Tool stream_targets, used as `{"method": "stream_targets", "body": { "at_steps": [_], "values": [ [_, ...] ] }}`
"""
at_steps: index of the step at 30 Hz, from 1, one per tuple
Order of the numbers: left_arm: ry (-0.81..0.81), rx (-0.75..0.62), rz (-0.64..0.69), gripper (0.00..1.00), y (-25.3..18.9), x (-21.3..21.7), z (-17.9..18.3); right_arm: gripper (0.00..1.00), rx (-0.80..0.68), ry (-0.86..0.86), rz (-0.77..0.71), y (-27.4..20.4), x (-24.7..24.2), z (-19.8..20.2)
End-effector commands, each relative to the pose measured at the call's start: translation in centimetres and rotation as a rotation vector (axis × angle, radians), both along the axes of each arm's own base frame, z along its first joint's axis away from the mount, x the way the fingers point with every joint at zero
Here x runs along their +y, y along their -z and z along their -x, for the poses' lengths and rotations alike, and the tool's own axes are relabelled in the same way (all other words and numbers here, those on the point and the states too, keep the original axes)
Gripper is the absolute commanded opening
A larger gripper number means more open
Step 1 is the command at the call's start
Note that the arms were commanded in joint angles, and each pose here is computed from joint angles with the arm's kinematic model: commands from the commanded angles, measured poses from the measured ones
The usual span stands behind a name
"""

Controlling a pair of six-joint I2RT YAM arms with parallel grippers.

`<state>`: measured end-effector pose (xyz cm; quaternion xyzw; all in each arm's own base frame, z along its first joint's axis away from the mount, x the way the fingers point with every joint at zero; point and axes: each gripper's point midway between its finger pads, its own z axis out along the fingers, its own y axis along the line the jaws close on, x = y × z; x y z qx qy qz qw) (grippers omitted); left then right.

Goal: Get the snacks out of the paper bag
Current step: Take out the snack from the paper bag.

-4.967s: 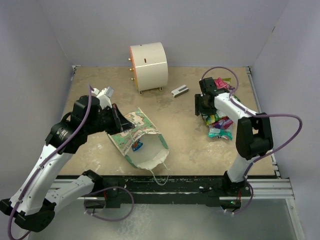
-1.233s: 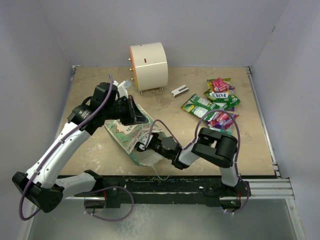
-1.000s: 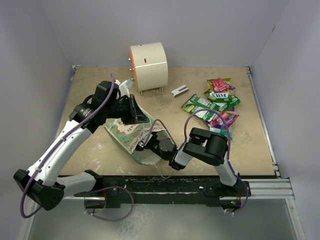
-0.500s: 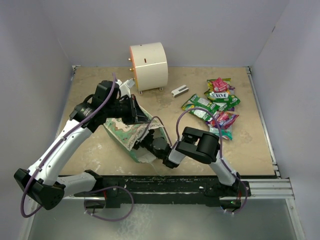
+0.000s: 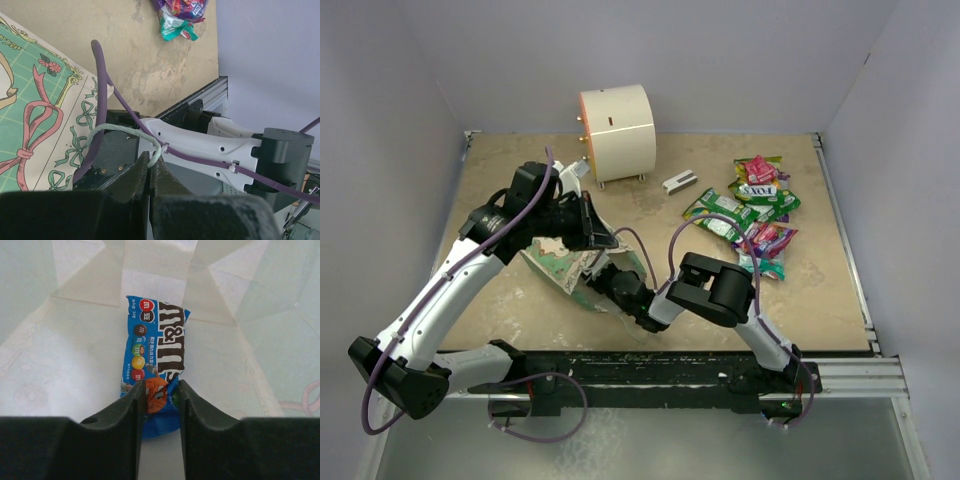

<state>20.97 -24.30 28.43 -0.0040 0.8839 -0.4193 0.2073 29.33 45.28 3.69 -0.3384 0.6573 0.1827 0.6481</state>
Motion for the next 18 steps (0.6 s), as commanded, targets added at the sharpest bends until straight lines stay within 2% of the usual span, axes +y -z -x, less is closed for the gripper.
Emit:
{"method": "stream_targets", "body": {
  "at_steps": [1,6,9,18],
  "values": [
    [-0.008,-0.077,0.008,0.00,-2.1,0.6,0.0,0.29,-0.004,-0.005,-0.007,-0.9,0.3,0.2],
    [-0.027,-0.072,-0.011,0.00,-1.8,0.9,-0.2,0.08,-0.042,-0.059,-0.021,-2.9,0.1,1.0],
    [-0.036,-0.068,-0.019,0.00,-1.6,1.0,-0.4,0.00,-0.065,-0.090,-0.033,-3.8,-0.6,1.8],
    [-0.065,-0.083,-0.029,0.00,-1.5,1.1,-1.1,0.00,-0.054,-0.147,-0.041,-5.2,-2.3,3.8]
  ]
}}
